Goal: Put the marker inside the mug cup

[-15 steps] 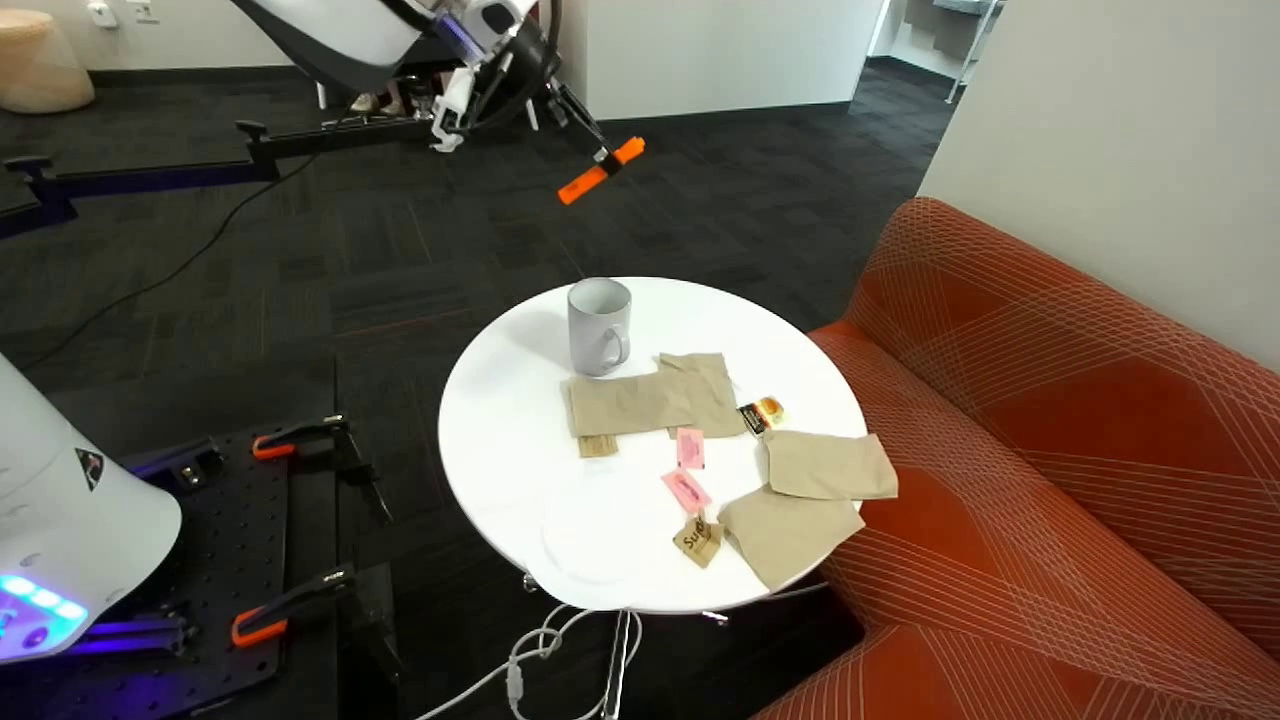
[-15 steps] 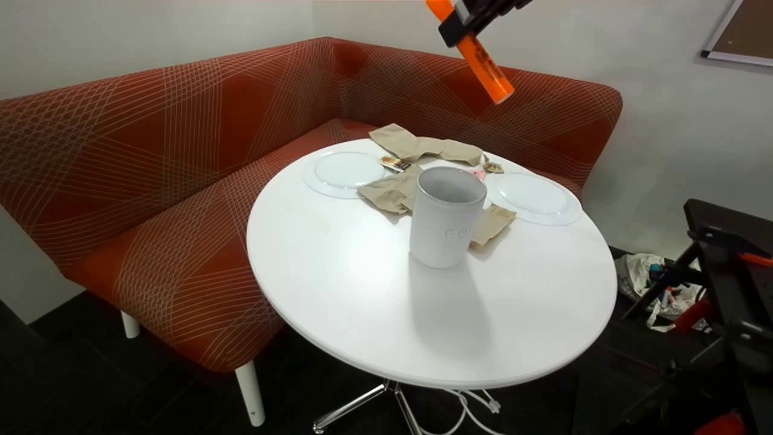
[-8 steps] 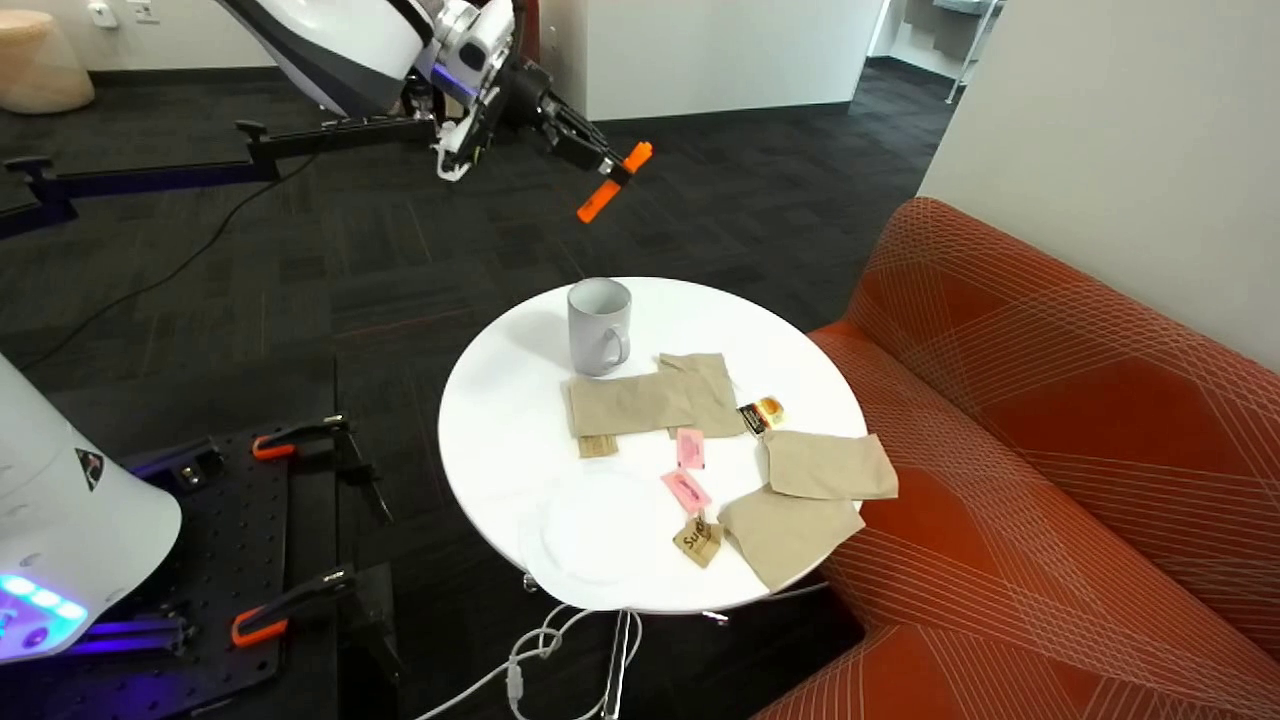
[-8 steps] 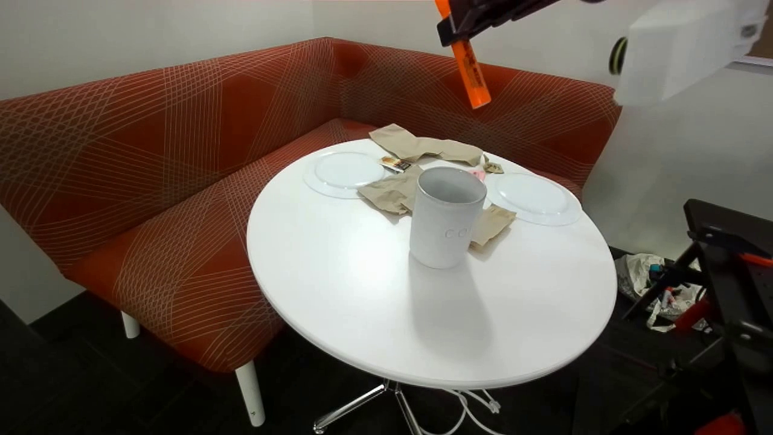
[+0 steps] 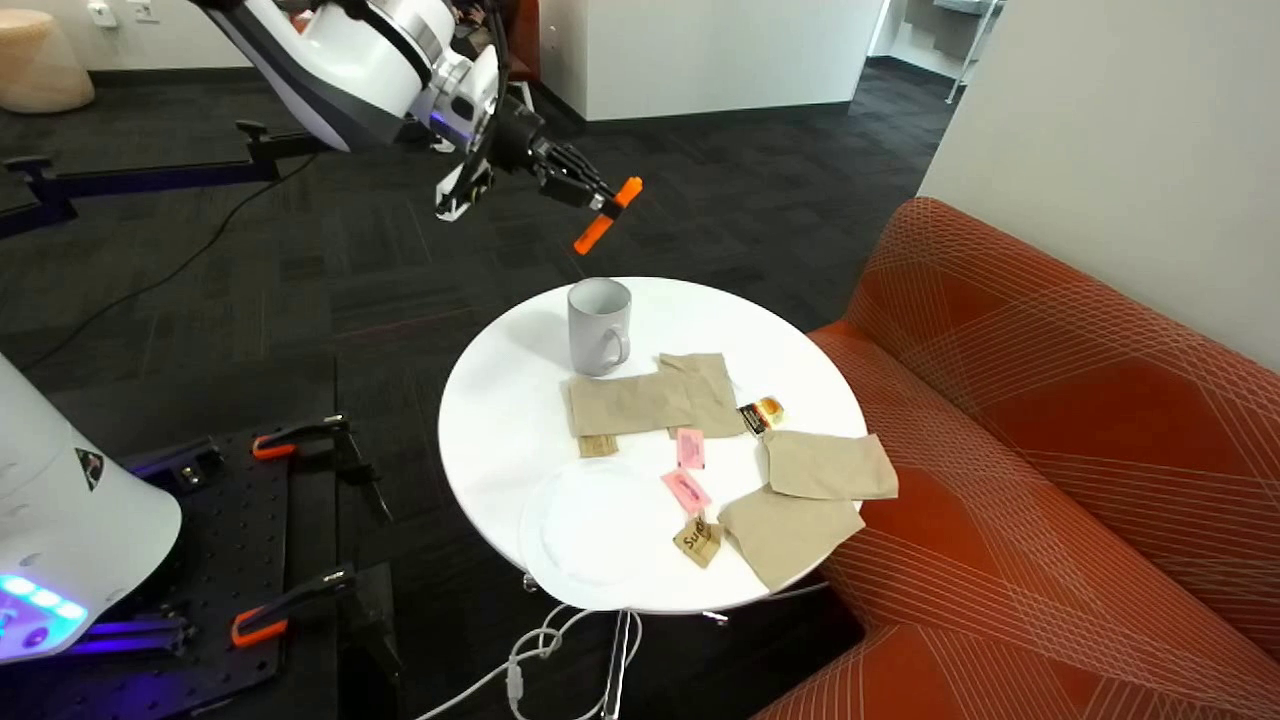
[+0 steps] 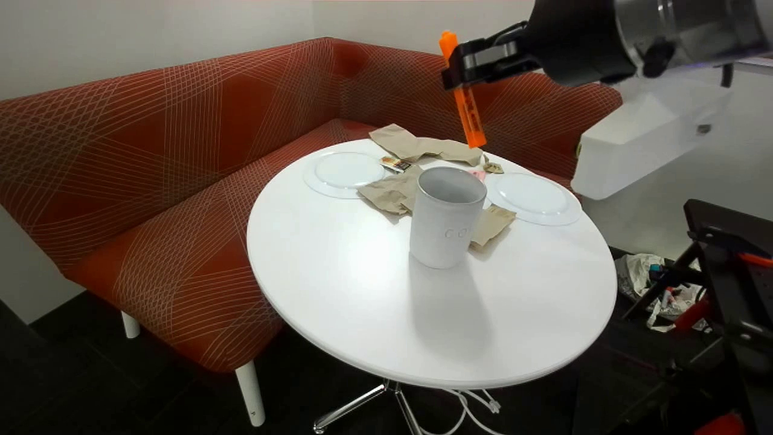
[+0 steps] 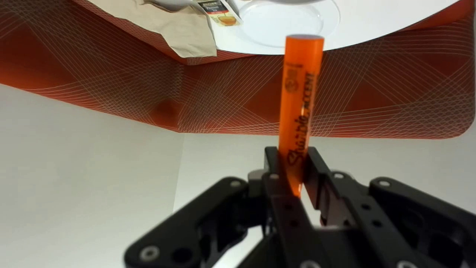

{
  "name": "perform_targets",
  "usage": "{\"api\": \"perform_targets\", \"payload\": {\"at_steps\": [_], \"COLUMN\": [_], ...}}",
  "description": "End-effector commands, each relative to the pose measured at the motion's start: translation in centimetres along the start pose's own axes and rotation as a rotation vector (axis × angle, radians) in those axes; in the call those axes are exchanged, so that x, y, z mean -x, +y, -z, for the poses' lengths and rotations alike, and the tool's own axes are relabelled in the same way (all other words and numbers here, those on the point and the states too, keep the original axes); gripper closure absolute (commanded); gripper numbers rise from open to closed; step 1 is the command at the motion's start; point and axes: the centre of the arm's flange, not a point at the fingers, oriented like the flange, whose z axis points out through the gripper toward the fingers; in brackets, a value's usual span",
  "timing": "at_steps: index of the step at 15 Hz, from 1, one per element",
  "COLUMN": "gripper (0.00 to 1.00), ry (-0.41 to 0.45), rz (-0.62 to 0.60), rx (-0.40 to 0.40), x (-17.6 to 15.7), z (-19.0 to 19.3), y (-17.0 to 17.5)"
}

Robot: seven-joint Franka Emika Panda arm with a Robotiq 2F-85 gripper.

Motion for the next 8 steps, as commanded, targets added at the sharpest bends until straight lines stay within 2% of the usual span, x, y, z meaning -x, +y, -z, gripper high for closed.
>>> {"api": "perform_targets", "payload": {"at_steps": [1,8], "gripper": [0.95,0.95], "ry": [0.035,0.126], "rz": [-0.024,-0.047], "rx": [-0.003,-0.082], "x": [1.5,4.0], "z": [-0.6,-1.1], "y": [0.4,1.3]}}
